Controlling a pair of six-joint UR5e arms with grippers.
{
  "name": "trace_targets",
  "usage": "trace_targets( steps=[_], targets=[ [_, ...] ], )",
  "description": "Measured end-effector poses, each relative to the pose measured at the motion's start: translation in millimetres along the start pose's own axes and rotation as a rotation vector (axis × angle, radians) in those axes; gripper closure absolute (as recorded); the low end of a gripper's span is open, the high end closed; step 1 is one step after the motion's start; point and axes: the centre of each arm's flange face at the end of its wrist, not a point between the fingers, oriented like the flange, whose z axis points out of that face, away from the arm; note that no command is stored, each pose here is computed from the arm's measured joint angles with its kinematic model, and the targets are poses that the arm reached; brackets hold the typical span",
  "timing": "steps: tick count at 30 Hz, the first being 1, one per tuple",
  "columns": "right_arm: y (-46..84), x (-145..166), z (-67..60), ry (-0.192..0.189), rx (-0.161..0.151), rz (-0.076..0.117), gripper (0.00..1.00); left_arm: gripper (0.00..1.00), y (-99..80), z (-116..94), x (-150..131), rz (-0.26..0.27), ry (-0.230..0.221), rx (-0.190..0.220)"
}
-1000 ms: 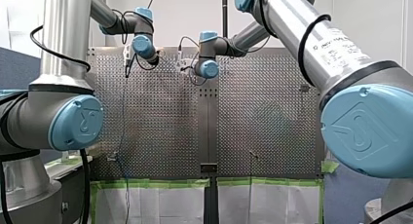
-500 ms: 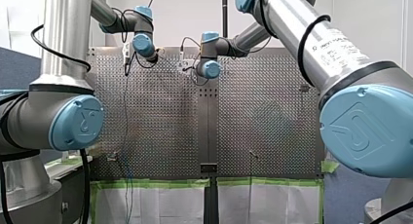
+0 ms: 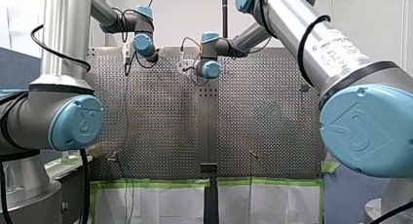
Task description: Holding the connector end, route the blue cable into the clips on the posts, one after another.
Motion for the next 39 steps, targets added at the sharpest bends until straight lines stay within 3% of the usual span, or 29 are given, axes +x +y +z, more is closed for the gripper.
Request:
trace_targets(
  steps=[1, 2, 4, 5, 7, 8, 9, 10, 24, 25, 26, 28, 29, 30, 31, 32, 34, 39],
  targets=[
    [0.0, 0, 0.0, 0.000, 0.000, 0.000, 1.00, 0.49, 0.0, 0, 0, 0.000, 0.000, -0.003],
    [0.1, 0, 0.0, 0.000, 0.000, 0.000, 1.00, 0.49, 0.1, 0, 0, 0.001, 0.000, -0.005],
    [0.1, 0, 0.0, -0.001, 0.000, 0.000, 1.00, 0.71, 0.3, 0, 0, 0.002, 0.000, -0.009],
    [0.1, 0, 0.0, -0.001, 0.001, 0.000, 1.00, 0.71, 0.4, 0, 0, 0.002, 0.000, -0.010],
    [0.0, 0, -0.1, -0.001, 0.001, 0.000, 1.00, 0.85, 0.5, 0, 0, 0.001, -0.001, -0.011],
    [0.0, 0, -0.1, -0.001, 0.001, 0.000, 1.00, 0.85, 0.5, 0, 0, 0.001, -0.001, -0.012],
    [0.0, 0, -0.1, -0.001, 0.001, 0.000, 1.00, 0.96, 0.4, 0, 0, 0.001, -0.001, -0.012],
    [0.0, 0, -0.1, -0.001, 0.001, 0.000, 1.00, 1.00, 0.2, 0, 0, 0.001, -0.001, -0.012],
    [0.6, -1, -0.1, -0.003, 0.000, 0.000, 1.00, 1.00, -0.2, 0, 0, -0.007, -0.001, -0.009],
    [1.1, -1, -0.1, -0.003, -0.001, 0.000, 1.00, 0.91, -0.4, -1, 0, -0.008, -0.001, -0.008],
    [1.6, -1, 0.0, -0.003, -0.001, 0.000, 1.00, 0.91, -0.4, -1, 0, -0.008, -0.001, -0.008],
    [2.4, -1, 0.0, -0.004, -0.002, 0.000, 1.00, 0.71, -0.5, -1, 0, -0.007, 0.000, -0.009],
    [3.0, -1, 0.1, -0.004, -0.003, -0.001, 1.00, 0.71, -0.6, -1, 0, -0.007, 0.000, -0.009],
    [3.4, -1, 0.1, -0.004, -0.004, -0.001, 1.00, 0.62, -0.8, -1, 0, -0.006, 0.000, -0.009],
    [3.9, -1, 0.1, -0.005, -0.004, -0.001, 1.00, 0.46, -1.0, -1, 0, -0.005, 0.000, -0.011],
    [4.5, -1, 0.1, -0.005, -0.005, -0.001, 1.00, 0.46, -1.2, -1, 0, -0.004, 0.000, -0.012],
    [5.4, -1, 0.1, -0.007, -0.006, -0.001, 1.00, 0.35, -2.0, -2, 0, -0.003, 0.000, -0.012],
    [10.4, -3, -1.1, -0.024, -0.014, -0.002, 1.00, 0.35, -4.2, -3, -1, -0.001, 0.000, -0.013]
  ],
)
